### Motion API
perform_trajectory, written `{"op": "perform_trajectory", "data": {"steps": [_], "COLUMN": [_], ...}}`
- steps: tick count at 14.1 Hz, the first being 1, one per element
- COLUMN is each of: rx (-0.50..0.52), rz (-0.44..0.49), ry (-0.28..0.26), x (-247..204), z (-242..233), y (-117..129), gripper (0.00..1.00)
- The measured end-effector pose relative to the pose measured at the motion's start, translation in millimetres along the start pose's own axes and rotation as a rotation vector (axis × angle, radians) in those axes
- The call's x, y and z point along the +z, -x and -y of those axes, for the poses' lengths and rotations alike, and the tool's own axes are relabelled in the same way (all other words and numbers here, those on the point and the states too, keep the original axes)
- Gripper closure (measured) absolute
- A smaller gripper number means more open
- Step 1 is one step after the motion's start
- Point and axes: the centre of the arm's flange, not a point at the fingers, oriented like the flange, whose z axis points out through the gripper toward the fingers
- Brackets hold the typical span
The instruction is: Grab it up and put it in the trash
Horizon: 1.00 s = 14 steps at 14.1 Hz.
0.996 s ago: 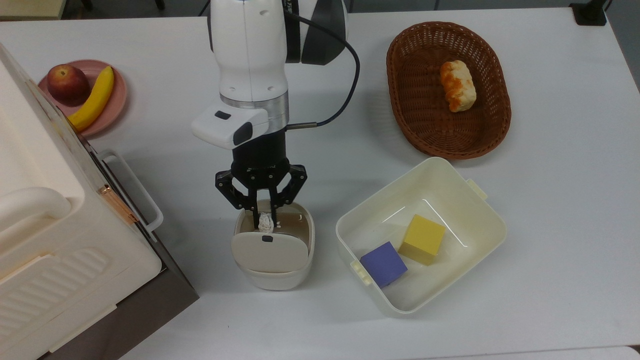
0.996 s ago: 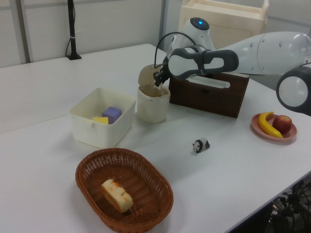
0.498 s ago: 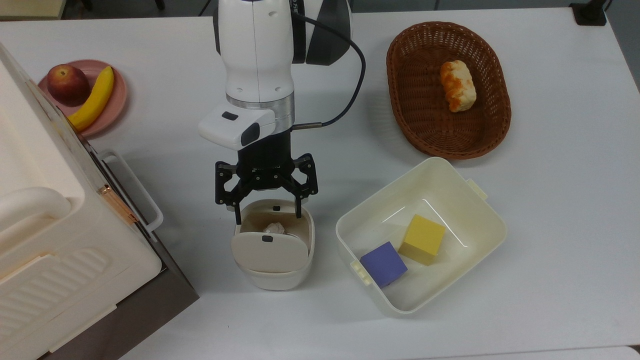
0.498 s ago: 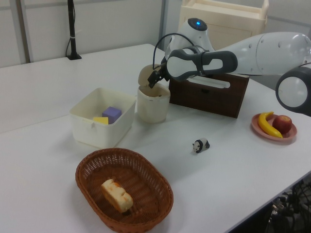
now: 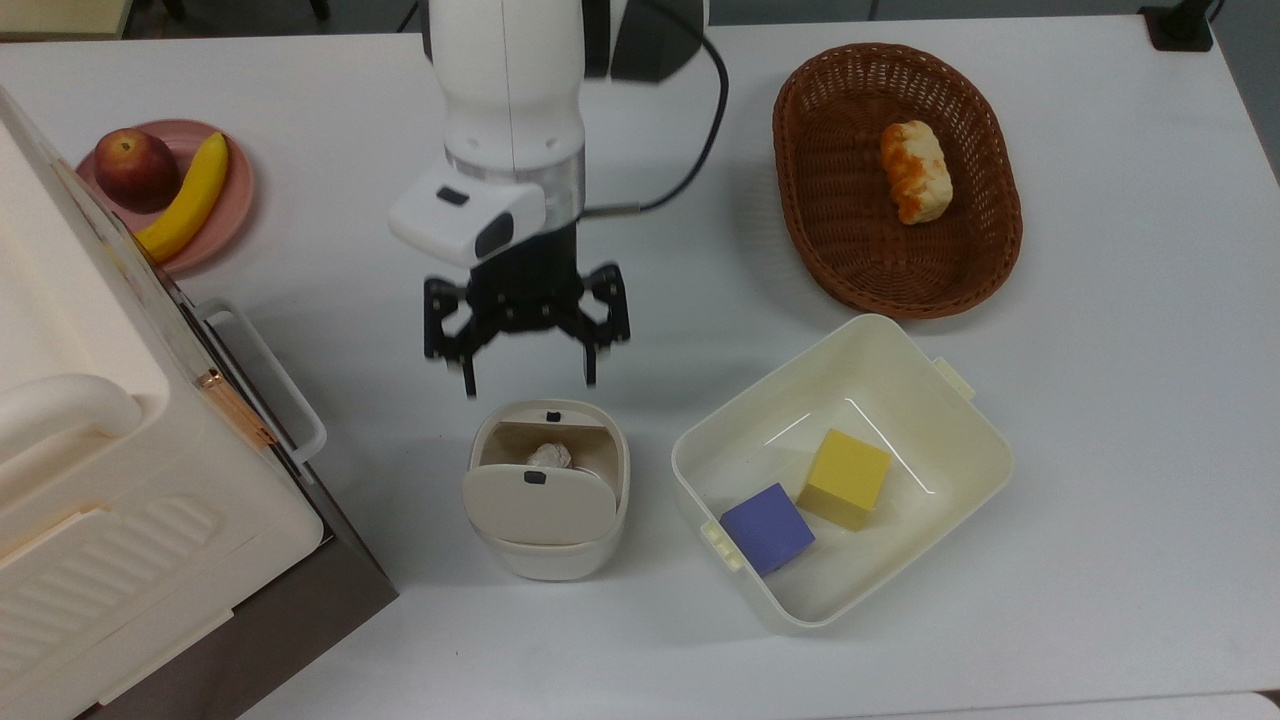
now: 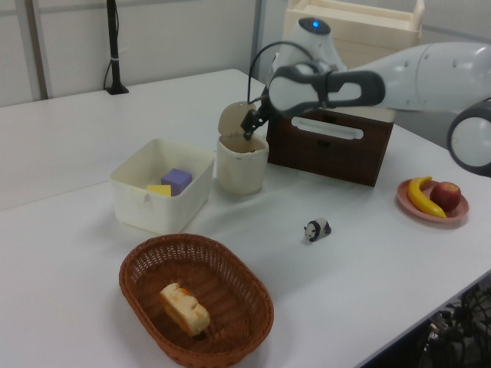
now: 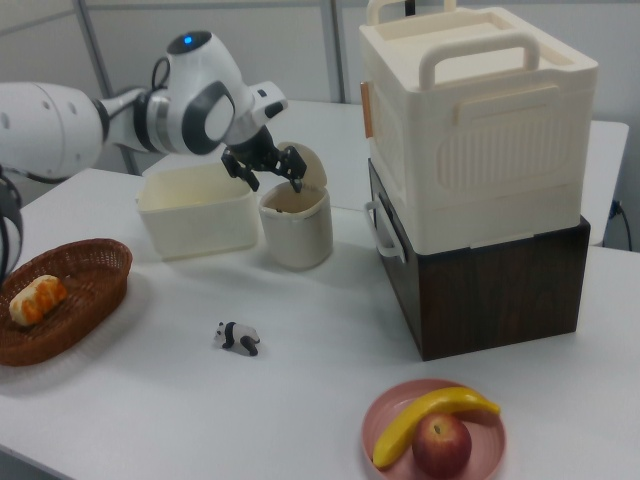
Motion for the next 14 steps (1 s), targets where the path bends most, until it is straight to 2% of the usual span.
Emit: {"op": "perform_trajectory", "data": {"steps": [3, 6, 10, 14], "rx": [0.012, 0.103, 0.252, 0.291], "rz": [0.181, 0.299, 0.353, 0.361], "ry": [-0.002, -0.029, -0.021, -0.013], "x": [-49, -99, -158, -164], "z": [-5, -11, -28, -29], "y": [19, 38, 59, 64], "gripper": [0.0, 0.0, 0.0, 0.0]}}
